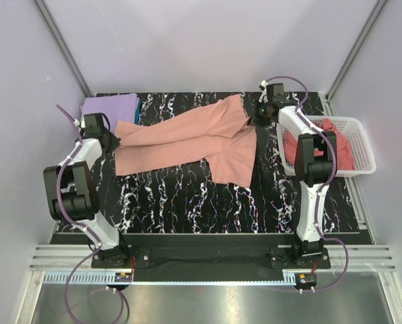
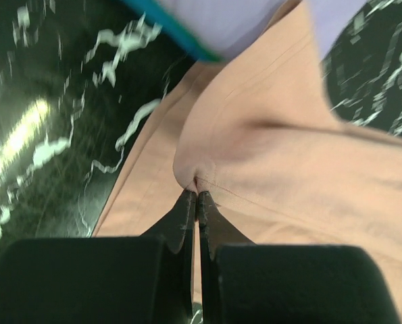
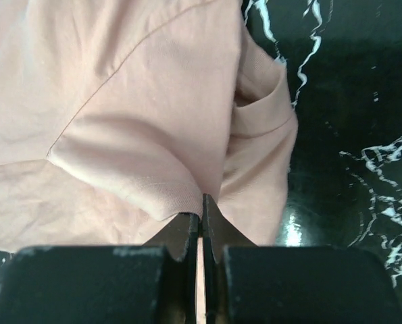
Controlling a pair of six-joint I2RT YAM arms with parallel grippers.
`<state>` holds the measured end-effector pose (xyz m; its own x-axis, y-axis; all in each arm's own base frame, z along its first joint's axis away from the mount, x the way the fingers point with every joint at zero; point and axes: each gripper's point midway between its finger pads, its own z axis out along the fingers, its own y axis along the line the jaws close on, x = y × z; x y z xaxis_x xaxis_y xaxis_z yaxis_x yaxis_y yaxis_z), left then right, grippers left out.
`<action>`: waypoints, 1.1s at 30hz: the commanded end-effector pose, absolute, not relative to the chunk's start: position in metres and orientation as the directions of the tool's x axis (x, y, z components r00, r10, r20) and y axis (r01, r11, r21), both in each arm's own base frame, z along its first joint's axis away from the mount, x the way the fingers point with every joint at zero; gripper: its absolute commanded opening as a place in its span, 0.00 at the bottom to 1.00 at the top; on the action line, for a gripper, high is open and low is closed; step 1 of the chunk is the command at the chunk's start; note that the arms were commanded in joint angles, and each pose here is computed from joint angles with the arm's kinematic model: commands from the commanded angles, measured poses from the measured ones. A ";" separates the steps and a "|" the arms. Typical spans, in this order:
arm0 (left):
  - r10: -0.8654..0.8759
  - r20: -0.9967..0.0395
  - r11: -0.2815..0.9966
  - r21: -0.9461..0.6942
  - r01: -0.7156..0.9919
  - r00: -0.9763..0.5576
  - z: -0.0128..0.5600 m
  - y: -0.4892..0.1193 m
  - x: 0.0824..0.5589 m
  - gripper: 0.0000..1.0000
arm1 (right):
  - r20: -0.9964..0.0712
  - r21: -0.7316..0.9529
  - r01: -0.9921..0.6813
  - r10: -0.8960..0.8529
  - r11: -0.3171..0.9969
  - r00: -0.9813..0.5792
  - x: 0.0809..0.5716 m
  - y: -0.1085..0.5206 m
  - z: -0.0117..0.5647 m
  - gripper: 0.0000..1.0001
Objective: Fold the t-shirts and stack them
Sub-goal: Flatten the tshirt out
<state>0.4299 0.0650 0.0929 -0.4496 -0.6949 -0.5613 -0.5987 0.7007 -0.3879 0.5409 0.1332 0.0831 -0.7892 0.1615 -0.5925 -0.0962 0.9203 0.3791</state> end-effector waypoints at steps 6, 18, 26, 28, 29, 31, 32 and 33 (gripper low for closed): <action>-0.725 -0.538 0.676 -0.437 -0.594 -0.429 0.129 0.040 0.423 0.00 | -0.629 0.162 0.080 0.165 0.984 -0.760 0.521 0.106 0.131 0.00; -0.763 -0.646 0.615 -0.707 -0.350 -0.035 0.402 0.032 0.369 0.00 | -0.943 0.215 0.252 0.268 0.944 -0.199 0.438 0.027 0.472 0.00; -0.804 -0.594 0.587 -0.802 -0.110 0.038 0.509 -0.004 0.268 0.00 | -0.897 0.383 0.053 0.357 0.922 0.260 0.285 0.008 0.623 0.00; -0.806 -0.591 0.588 -0.805 -0.084 0.032 0.520 -0.011 0.246 0.00 | -0.843 0.432 -0.002 0.405 0.902 0.355 0.239 0.001 0.646 0.00; -0.803 -0.595 0.591 -0.803 -0.077 0.040 0.526 -0.011 0.238 0.00 | -0.841 0.431 -0.013 0.407 0.902 0.357 0.232 0.001 0.645 0.00; -0.796 -0.601 0.600 -0.799 -0.042 0.076 0.545 -0.013 0.212 0.00 | -0.820 0.413 -0.087 0.412 0.906 0.397 0.201 0.005 0.657 0.00; -0.795 -0.601 0.601 -0.799 -0.032 0.080 0.549 -0.015 0.204 0.00 | -0.821 0.409 -0.103 0.414 0.907 0.393 0.196 0.007 0.654 0.00; -0.794 -0.599 0.603 -0.798 -0.001 0.105 0.563 -0.017 0.190 0.00 | -0.818 0.395 -0.142 0.418 0.908 0.396 0.186 0.012 0.657 0.00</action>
